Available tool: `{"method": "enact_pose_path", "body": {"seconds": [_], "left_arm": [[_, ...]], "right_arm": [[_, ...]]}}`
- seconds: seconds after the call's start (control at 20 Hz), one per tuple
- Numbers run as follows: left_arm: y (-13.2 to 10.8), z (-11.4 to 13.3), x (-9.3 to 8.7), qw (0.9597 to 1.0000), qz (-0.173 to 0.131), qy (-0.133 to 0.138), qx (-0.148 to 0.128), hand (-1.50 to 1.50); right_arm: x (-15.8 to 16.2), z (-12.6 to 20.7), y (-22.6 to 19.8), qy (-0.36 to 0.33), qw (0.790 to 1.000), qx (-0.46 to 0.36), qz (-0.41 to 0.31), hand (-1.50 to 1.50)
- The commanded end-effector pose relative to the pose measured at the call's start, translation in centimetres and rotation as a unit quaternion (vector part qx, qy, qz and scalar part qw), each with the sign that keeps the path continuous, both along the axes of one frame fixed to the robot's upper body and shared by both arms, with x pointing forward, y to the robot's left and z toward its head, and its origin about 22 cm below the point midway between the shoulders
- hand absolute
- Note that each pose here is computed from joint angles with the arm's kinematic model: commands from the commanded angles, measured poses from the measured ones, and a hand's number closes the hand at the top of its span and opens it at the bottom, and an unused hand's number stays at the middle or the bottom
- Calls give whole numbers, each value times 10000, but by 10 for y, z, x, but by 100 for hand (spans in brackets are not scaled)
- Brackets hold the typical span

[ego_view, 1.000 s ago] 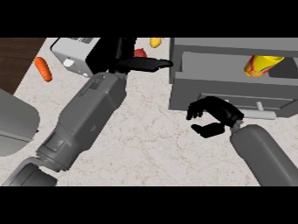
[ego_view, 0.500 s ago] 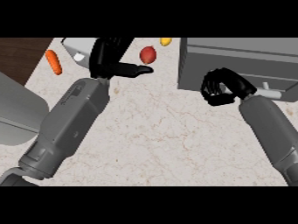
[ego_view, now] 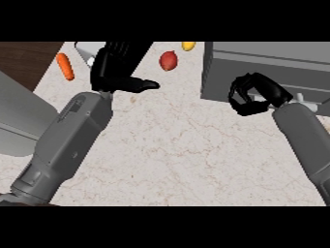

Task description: Pick up the cup, place it into the drawer and close the drawer

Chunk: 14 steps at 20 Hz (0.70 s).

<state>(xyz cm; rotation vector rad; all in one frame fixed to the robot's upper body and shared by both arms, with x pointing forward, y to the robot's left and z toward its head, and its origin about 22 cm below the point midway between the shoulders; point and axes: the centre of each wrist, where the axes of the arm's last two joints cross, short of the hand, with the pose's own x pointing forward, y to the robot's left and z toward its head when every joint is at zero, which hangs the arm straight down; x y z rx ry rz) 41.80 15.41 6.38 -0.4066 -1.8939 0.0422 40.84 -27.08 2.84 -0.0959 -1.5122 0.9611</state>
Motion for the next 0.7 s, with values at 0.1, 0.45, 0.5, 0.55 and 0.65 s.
{"method": "enact_pose_path", "body": {"seconds": [0.1,0.45,0.5,0.55,0.65], "left_arm": [[4,1,-2,9999,-137,-33,27,-150],[9,-8,-8,9996,-254,43,-65,-150],[13,-2,-5,9996,-264,-45,-40,-150],[8,-3,-6,9996,-278,-4,-74,-150],[12,-9,-8,9996,-273,25,-89,-150]], "right_arm": [[29,84,-40,-805,9924,-136,-917,150],[27,96,-51,-776,9932,100,-866,150],[27,97,-51,-750,9937,123,-820,150],[26,92,-48,-721,9939,156,-815,150],[27,104,-52,-783,9937,207,-773,150]]}}
